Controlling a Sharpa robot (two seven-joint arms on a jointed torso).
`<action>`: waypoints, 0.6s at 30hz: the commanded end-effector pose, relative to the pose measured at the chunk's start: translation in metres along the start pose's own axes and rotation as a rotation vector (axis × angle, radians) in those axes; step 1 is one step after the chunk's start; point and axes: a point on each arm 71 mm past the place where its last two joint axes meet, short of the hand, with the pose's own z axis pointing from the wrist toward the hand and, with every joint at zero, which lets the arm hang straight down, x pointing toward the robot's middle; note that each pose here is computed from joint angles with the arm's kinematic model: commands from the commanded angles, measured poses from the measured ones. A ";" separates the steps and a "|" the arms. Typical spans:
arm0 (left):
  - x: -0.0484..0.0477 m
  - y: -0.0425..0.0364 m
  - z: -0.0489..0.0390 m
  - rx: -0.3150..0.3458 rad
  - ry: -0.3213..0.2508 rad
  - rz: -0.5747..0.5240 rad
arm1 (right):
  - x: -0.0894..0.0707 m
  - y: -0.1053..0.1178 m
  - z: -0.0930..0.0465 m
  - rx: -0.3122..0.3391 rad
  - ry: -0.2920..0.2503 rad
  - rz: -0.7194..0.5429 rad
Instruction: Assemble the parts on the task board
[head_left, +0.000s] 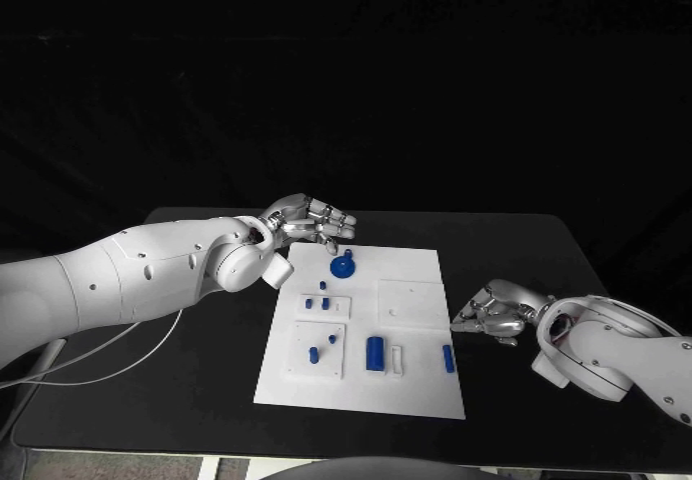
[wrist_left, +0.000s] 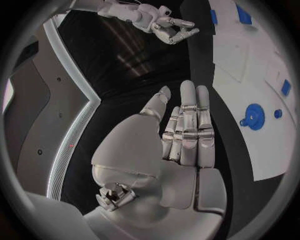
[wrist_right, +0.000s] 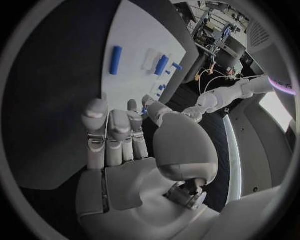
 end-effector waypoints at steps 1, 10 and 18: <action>0.0011 -0.0020 0.0009 0.017 0.002 -0.007 | 0.011 -0.013 -0.004 0.181 0.171 -0.045; 0.0026 -0.0022 0.0017 0.019 0.007 -0.008 | 0.022 -0.017 -0.010 0.334 0.211 -0.043; 0.0043 -0.0027 0.0016 0.021 0.012 -0.010 | 0.032 -0.013 -0.005 0.371 0.156 -0.014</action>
